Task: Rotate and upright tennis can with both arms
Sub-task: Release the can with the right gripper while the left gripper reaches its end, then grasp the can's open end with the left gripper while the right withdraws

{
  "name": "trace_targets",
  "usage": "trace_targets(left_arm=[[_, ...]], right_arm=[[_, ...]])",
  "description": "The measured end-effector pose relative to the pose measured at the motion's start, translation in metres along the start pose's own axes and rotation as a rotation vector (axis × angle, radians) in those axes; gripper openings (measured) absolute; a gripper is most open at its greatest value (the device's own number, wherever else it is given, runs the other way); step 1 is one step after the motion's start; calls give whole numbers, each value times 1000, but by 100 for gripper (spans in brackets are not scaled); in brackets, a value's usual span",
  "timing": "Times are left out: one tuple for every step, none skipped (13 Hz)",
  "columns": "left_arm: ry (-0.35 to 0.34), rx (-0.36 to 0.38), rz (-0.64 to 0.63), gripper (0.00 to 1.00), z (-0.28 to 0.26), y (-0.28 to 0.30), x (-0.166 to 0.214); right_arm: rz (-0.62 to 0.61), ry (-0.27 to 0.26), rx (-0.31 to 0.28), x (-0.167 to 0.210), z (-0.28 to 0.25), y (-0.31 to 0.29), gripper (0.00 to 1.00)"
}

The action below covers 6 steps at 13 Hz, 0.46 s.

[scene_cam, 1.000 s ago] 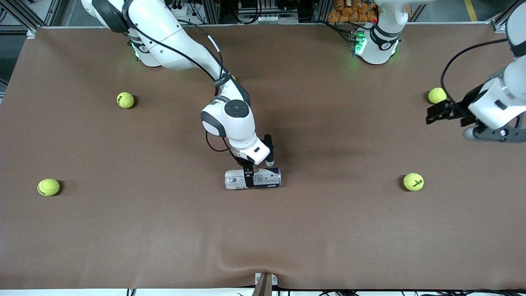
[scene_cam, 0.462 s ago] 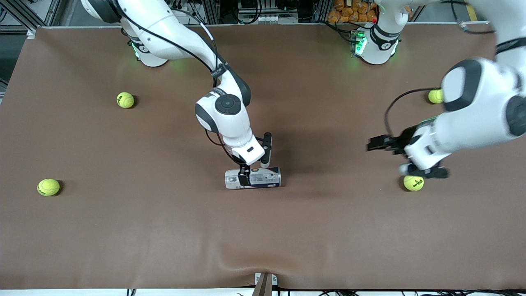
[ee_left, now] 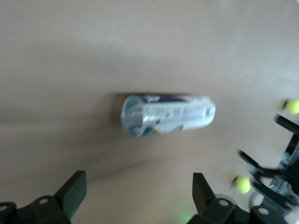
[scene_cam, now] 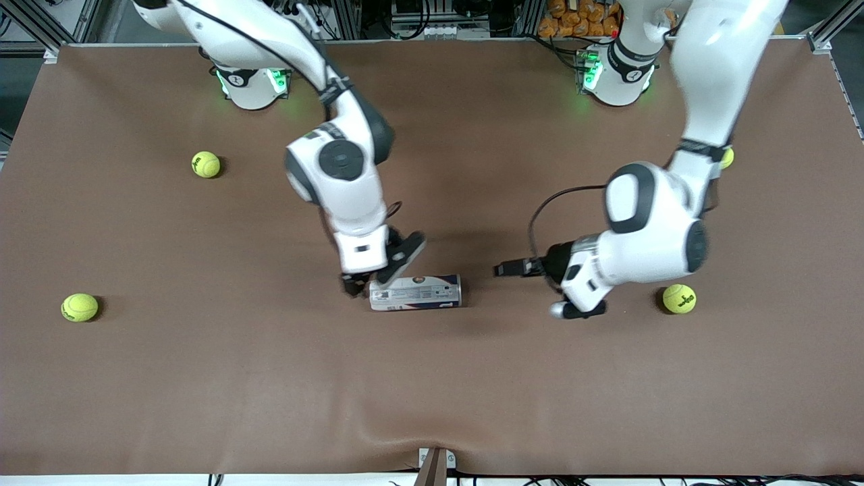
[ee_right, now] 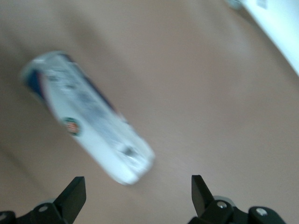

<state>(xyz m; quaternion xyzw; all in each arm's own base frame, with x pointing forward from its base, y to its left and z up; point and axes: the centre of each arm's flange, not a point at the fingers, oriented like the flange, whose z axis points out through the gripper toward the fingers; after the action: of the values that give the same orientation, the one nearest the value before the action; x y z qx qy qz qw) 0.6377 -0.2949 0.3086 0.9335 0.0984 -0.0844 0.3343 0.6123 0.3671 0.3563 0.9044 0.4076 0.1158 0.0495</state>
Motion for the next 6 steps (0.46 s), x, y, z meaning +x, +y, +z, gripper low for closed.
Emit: trace_targets(left_arm=[[11,-29,-48,100,24,-11,6],[12,-58,-95,100,45,-20,9],[7,-93,-139,100,64,-28,9],[-4,-132,-174,100,82,-31,7],[-14,-175,-203,91,95,-32,4],[-20,-219,-225,89,105,-33,1]], right_arm=[[67,-2,-14,-15,-5,43,100],[139,-5,-27,-32,-10,86,100],[210,-19,-37,-52,-18,124,100],[276,-46,-35,-70,-28,150,100],[338,-74,-17,-82,-40,162,100],[391,-101,7,-92,-56,169,100]])
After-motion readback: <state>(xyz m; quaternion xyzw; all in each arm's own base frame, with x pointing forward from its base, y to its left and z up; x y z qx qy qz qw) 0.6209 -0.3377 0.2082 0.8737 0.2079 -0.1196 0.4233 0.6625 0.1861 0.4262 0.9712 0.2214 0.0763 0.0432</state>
